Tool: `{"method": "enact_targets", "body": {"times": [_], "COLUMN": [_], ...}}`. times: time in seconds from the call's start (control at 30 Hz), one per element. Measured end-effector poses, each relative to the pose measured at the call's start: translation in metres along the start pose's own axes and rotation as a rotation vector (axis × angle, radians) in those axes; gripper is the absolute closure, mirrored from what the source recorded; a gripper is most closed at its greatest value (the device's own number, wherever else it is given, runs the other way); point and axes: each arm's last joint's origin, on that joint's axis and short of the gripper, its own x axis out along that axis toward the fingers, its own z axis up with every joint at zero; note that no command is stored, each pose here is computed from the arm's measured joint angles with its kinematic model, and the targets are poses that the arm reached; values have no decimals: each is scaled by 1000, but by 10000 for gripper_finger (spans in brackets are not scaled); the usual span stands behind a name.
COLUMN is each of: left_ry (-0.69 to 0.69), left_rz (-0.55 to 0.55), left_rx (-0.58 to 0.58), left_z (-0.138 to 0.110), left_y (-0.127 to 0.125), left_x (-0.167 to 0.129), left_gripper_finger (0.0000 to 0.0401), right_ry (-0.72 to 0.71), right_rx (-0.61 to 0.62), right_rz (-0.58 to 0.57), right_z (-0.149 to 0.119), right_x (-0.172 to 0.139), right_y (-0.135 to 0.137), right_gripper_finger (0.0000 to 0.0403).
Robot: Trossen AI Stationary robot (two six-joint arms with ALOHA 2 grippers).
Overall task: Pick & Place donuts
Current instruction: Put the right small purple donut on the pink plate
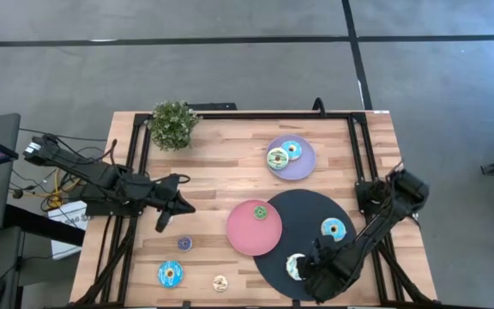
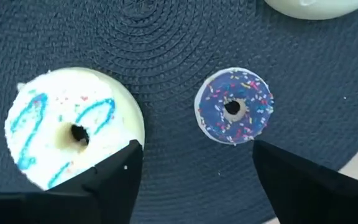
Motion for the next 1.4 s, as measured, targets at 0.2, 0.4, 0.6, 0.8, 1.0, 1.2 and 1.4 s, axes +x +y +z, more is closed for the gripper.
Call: {"method": "enact_targets", "body": {"times": [0.2,0.4,0.6,0.8,1.0,1.2,1.4], "left_ry": [10,-4,-28,-59,-74,-82,-89], "left_rz": [19,36,72,81,85,93,103], "left_rx": [2,-11,-13,-29,-55,-86,-88], "left_z": [-1,-1,0,2,3,3,4], "left_y": [1,1,2,2,2,2,2], "left_x": [3,3,3,3,3,3,3], "left_gripper_finger": [401,401,401,401,401,401,401], "right_ry": [-32,-63,-19,-10,-43,-48,-42], "right_rx": [2,-22,-30,-29,-50,-58,-59], "right_rz": [-26,-57,-6,14,-5,18,25], "right_z": [2,-1,-2,1,4,3,2], "right_x": [5,4,28,34,34,34,34], "right_y": [-6,-16,-24,-26,-28,-27,-26], "right_gripper_finger": [91,91,90,96,109,138,189]}}
